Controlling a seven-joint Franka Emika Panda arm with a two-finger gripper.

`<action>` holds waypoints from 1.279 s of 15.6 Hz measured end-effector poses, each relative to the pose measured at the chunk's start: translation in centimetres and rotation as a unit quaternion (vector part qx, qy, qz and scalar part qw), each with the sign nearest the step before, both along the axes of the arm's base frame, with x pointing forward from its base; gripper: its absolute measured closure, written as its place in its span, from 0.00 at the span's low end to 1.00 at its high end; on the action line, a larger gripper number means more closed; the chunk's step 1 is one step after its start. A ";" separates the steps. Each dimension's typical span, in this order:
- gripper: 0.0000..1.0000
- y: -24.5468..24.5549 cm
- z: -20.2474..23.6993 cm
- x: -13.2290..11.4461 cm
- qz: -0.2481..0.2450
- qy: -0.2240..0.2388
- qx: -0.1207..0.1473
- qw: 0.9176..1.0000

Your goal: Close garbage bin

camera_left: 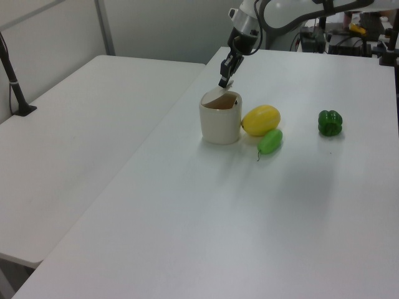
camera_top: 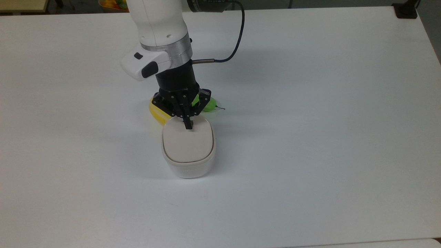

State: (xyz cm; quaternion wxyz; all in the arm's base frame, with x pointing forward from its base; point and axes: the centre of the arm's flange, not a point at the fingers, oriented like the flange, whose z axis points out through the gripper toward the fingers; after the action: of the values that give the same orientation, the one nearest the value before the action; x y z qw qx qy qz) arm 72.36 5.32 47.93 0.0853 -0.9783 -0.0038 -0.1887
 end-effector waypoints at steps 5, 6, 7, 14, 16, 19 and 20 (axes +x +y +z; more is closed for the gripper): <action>0.99 0.0 -2.7 -0.1 0.001 0.029 -0.002 1.000; 0.99 0.0 -3.2 -0.1 0.001 0.033 -0.002 0.999; 0.99 -0.1 -3.7 -0.1 0.001 0.037 -0.003 0.999; 0.99 -0.2 -4.3 0.0 0.000 0.041 -0.003 0.999; 0.99 -0.2 -4.3 0.0 0.000 0.041 -0.003 0.999; 0.99 -0.6 -3.7 -0.3 0.001 0.060 -0.003 0.998; 0.99 -1.3 -3.2 -0.7 0.000 0.074 -0.003 0.997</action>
State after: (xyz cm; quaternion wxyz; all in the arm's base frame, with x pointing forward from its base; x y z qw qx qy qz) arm 71.65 4.02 44.70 0.0822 -0.9898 0.0023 -0.1163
